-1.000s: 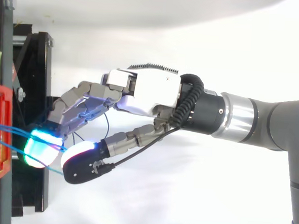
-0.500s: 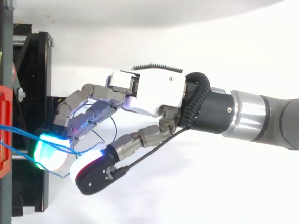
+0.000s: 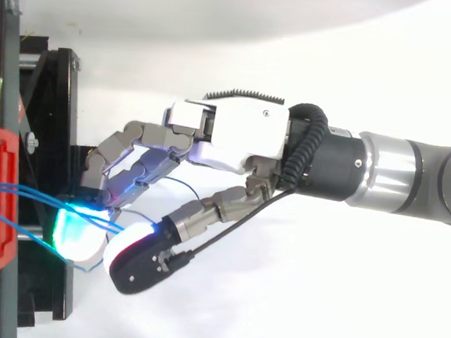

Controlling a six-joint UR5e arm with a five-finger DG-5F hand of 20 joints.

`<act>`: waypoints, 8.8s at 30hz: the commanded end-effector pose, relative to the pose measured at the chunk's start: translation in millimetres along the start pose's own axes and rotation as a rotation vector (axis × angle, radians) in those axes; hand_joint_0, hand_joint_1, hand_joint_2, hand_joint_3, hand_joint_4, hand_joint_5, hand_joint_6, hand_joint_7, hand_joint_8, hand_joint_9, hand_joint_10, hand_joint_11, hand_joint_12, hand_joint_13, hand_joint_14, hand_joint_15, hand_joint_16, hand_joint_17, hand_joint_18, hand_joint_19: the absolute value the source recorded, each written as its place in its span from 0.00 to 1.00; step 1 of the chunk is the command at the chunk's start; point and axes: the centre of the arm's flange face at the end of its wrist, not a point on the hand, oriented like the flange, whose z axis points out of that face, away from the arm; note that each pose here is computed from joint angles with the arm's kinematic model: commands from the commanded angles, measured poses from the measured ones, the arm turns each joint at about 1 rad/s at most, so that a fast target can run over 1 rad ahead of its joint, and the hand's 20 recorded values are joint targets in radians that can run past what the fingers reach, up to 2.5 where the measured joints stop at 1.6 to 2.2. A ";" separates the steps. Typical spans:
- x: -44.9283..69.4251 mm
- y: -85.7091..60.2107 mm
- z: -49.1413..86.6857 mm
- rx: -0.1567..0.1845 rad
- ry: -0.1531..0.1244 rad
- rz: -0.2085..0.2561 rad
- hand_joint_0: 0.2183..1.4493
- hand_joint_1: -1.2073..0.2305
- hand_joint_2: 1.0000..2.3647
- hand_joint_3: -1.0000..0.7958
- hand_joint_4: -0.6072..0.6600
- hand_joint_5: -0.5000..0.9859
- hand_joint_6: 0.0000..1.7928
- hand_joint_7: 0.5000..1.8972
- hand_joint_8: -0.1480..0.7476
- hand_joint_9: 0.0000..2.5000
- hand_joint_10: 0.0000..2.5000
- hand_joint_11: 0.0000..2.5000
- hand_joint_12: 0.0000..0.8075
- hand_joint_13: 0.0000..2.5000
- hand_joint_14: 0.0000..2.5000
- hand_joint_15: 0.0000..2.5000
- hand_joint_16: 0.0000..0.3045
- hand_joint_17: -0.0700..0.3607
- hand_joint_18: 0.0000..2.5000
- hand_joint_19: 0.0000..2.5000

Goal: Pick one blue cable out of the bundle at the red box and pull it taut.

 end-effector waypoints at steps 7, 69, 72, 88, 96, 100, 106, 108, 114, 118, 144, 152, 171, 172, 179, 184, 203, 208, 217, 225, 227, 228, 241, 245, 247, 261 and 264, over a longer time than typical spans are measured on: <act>-2.7 4.4 -0.6 0.006 -0.003 0.000 0.25 0.39 0.00 0.28 0.52 0.25 0.52 0.11 0.58 0.35 0.00 0.17 0.47 0.34 0.00 0.15 0.17 0.43 0.28 0.17; -21.2 28.4 -4.0 0.031 -0.027 -0.070 0.27 0.45 0.00 0.28 0.51 0.26 0.51 0.16 0.59 0.40 0.00 0.27 0.46 0.34 0.01 0.16 0.16 0.42 0.27 0.19; -21.0 29.6 -3.9 0.030 -0.026 -0.070 0.29 0.48 0.01 0.33 0.50 0.26 0.51 0.18 0.59 0.41 0.00 0.27 0.46 0.33 0.00 0.17 0.16 0.42 0.26 0.20; -22.3 28.4 -4.1 0.033 -0.027 -0.072 0.43 0.22 0.01 0.41 0.39 0.24 0.54 0.21 0.58 0.40 0.00 0.35 0.45 0.35 0.01 0.17 0.15 0.41 0.30 0.17; -22.1 33.0 -3.8 0.027 -0.027 -0.075 0.47 0.21 0.00 0.28 0.38 0.23 0.56 0.21 0.55 0.40 0.00 0.37 0.43 0.35 0.00 0.17 0.15 0.40 0.31 0.15; -22.2 33.2 -3.7 0.025 -0.029 -0.075 0.38 0.20 0.00 0.28 0.48 0.24 0.55 0.10 0.58 0.48 0.00 0.44 0.44 0.36 0.01 0.17 0.15 0.40 0.31 0.16; -22.1 33.2 -3.7 0.025 -0.027 -0.075 0.27 0.26 0.00 0.28 0.51 0.24 0.53 0.11 0.57 0.55 0.20 0.45 0.46 0.38 0.01 0.19 0.16 0.41 0.31 0.17; -23.2 33.4 -3.5 0.024 -0.029 -0.075 0.25 0.28 0.00 0.28 0.52 0.24 0.52 0.11 0.58 0.56 0.22 0.43 0.47 0.38 0.01 0.19 0.17 0.43 0.31 0.18; -23.2 33.4 -3.5 0.024 -0.029 -0.075 0.23 0.40 0.00 0.28 0.51 0.24 0.52 0.12 0.59 0.56 0.19 0.44 0.49 0.38 0.01 0.19 0.18 0.45 0.31 0.19; -23.2 33.9 -3.2 0.024 -0.029 -0.075 0.26 0.45 0.00 0.28 0.50 0.24 0.51 0.14 0.57 0.56 0.16 0.46 0.49 0.38 0.01 0.20 0.17 0.44 0.30 0.20; -25.6 33.9 -3.3 0.025 -0.032 -0.075 0.28 0.38 0.01 0.33 0.54 0.27 0.39 0.26 0.60 0.39 0.00 0.19 0.45 0.32 0.00 0.12 0.17 0.43 0.27 0.18; -25.6 33.9 -3.3 0.026 -0.032 -0.109 0.28 0.39 0.00 0.32 0.61 0.29 0.29 0.44 0.59 0.38 0.00 0.17 0.46 0.31 0.00 0.12 0.17 0.43 0.26 0.18; -31.4 34.1 -3.3 0.029 -0.047 -0.251 0.29 0.36 0.00 0.32 0.57 0.28 0.32 0.40 0.60 0.39 0.00 0.20 0.46 0.32 0.00 0.13 0.16 0.42 0.26 0.17; -31.4 35.3 -3.3 0.028 -0.047 -0.249 0.30 0.35 0.01 0.33 0.54 0.27 0.35 0.34 0.60 0.39 0.00 0.21 0.46 0.32 0.00 0.13 0.16 0.42 0.26 0.17; -26.4 60.4 -7.3 0.042 -0.045 -0.273 0.32 0.32 0.01 0.39 0.52 0.23 0.47 0.14 0.58 0.36 0.00 0.24 0.46 0.32 0.00 0.14 0.16 0.42 0.27 0.17; -26.1 69.8 -12.6 0.080 -0.059 -0.302 0.33 0.30 0.01 0.42 0.52 0.22 0.51 0.09 0.58 0.36 0.00 0.25 0.46 0.32 0.00 0.14 0.16 0.42 0.27 0.17; -22.6 81.8 -8.9 0.066 -0.057 -0.294 0.29 0.27 0.00 0.28 0.53 0.24 0.52 0.09 0.58 0.37 0.00 0.27 0.46 0.32 0.00 0.14 0.16 0.42 0.28 0.17; -21.4 81.9 -8.7 0.065 -0.056 -0.293 0.28 0.42 0.00 0.31 0.52 0.25 0.51 0.15 0.60 0.39 0.00 0.27 0.47 0.32 0.00 0.15 0.16 0.42 0.27 0.18; -22.1 83.9 -7.6 0.062 -0.056 -0.293 0.35 0.30 0.01 0.41 0.48 0.25 0.53 0.17 0.60 0.41 0.00 0.31 0.46 0.33 0.00 0.15 0.16 0.42 0.28 0.17; -21.0 83.8 -7.6 0.062 -0.055 -0.295 0.46 0.22 0.01 0.39 0.37 0.24 0.55 0.24 0.58 0.40 0.00 0.32 0.46 0.33 0.00 0.15 0.15 0.41 0.30 0.16; -20.9 84.5 -7.2 0.060 -0.055 -0.297 0.48 0.21 0.01 0.36 0.37 0.24 0.55 0.28 0.58 0.40 0.00 0.32 0.45 0.33 0.00 0.15 0.15 0.40 0.29 0.17; -20.9 83.9 -7.5 0.060 -0.055 -0.297 0.49 0.21 0.01 0.34 0.36 0.24 0.55 0.26 0.57 0.39 0.00 0.32 0.45 0.33 0.00 0.15 0.15 0.40 0.29 0.17; -19.8 83.2 -8.3 0.067 -0.051 -0.294 0.27 0.55 0.00 0.29 0.48 0.26 0.51 0.23 0.61 0.44 0.00 0.30 0.48 0.34 0.00 0.17 0.17 0.43 0.28 0.20; -19.8 83.1 -8.4 0.069 -0.051 -0.294 0.29 0.43 0.01 0.38 0.50 0.26 0.51 0.24 0.61 0.44 0.00 0.31 0.48 0.34 0.01 0.17 0.17 0.43 0.28 0.20; -19.9 82.9 -8.6 0.070 -0.051 -0.294 0.30 0.36 0.01 0.42 0.52 0.25 0.52 0.21 0.62 0.43 0.00 0.32 0.48 0.34 0.01 0.17 0.16 0.42 0.29 0.20; -20.1 82.8 -8.7 0.072 -0.052 -0.296 0.46 0.22 0.01 0.39 0.35 0.23 0.56 0.21 0.58 0.40 0.00 0.34 0.46 0.34 0.00 0.16 0.16 0.41 0.31 0.17; -20.1 83.5 -8.3 0.071 -0.054 -0.296 0.45 0.20 0.00 0.28 0.43 0.22 0.56 0.12 0.56 0.38 0.00 0.33 0.45 0.34 0.00 0.16 0.16 0.41 0.31 0.16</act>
